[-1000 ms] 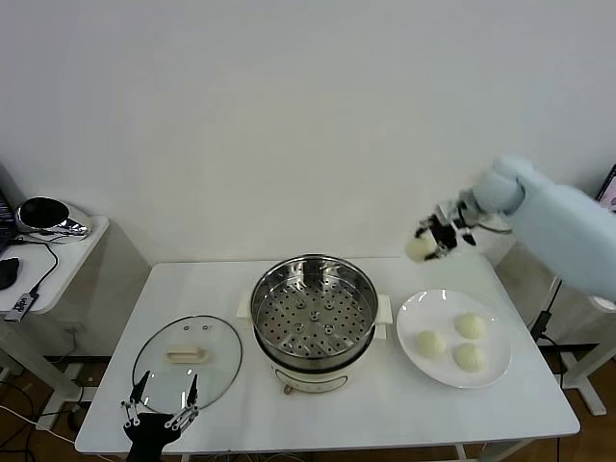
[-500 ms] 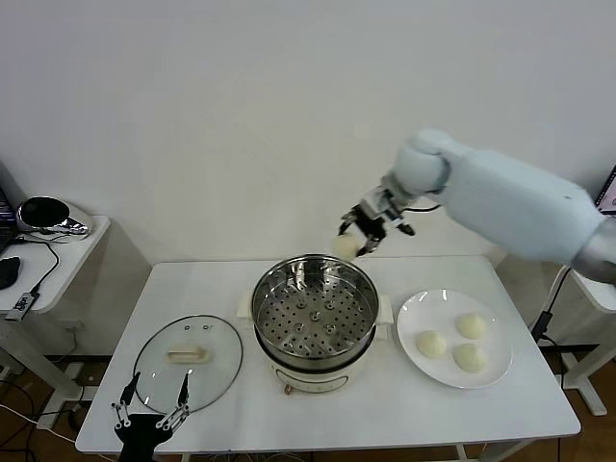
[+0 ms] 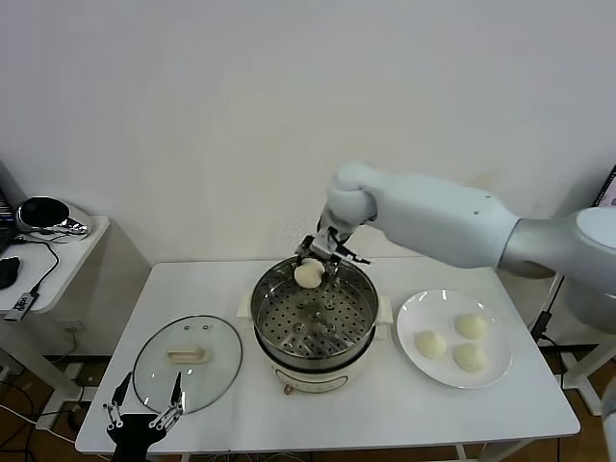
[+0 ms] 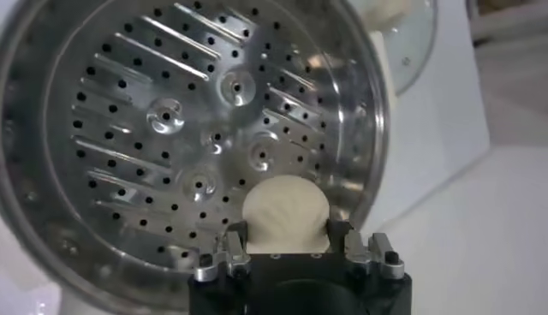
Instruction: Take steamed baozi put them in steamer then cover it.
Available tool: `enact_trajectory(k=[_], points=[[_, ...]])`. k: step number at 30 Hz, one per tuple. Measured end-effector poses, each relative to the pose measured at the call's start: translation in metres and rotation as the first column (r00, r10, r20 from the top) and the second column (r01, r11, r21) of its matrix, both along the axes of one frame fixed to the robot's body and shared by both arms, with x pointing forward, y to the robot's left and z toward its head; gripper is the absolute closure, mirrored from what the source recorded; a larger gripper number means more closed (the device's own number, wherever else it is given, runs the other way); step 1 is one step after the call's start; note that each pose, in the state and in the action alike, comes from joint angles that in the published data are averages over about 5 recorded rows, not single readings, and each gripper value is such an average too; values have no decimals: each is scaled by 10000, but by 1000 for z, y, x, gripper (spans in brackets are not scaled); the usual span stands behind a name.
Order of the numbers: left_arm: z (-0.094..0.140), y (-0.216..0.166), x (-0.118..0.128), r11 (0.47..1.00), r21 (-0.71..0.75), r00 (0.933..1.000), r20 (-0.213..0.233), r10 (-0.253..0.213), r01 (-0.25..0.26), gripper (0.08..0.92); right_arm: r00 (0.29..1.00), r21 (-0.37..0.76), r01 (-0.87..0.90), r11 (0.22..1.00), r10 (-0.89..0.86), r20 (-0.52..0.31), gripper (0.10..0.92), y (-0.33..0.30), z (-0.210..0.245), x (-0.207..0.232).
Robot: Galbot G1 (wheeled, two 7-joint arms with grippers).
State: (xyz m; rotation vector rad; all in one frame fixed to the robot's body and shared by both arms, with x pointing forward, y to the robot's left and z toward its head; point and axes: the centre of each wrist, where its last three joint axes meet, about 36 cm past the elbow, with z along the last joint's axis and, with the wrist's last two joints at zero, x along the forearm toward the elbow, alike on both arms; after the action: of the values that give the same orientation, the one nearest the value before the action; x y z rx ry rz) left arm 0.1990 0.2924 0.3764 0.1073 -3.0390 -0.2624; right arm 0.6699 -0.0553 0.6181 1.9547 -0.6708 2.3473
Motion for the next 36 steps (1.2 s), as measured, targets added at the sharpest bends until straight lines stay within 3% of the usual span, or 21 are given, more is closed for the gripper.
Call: enact_trajectory(k=[16, 24, 30, 36], points=[[-3, 1, -2, 10000, -19, 10000, 6, 77, -77, 177, 9923, -588, -1183, 9912, 1202, 286, 424, 2, -27, 11], [-3, 0, -3, 10000, -14, 10000, 7, 92, -92, 177, 9911, -577, -1281, 9901, 1300, 300, 243, -2, -26, 11], [-1, 0, -3, 10000, 13, 10000, 57, 64, -64, 177, 9988, -284, -421, 9987, 428, 224, 200, -14, 1, 4], [1, 0, -1, 10000, 83, 9999, 107, -50, 49, 177, 9849, 399, 1730, 9841, -1733, 44, 200, -49, 40, -15]])
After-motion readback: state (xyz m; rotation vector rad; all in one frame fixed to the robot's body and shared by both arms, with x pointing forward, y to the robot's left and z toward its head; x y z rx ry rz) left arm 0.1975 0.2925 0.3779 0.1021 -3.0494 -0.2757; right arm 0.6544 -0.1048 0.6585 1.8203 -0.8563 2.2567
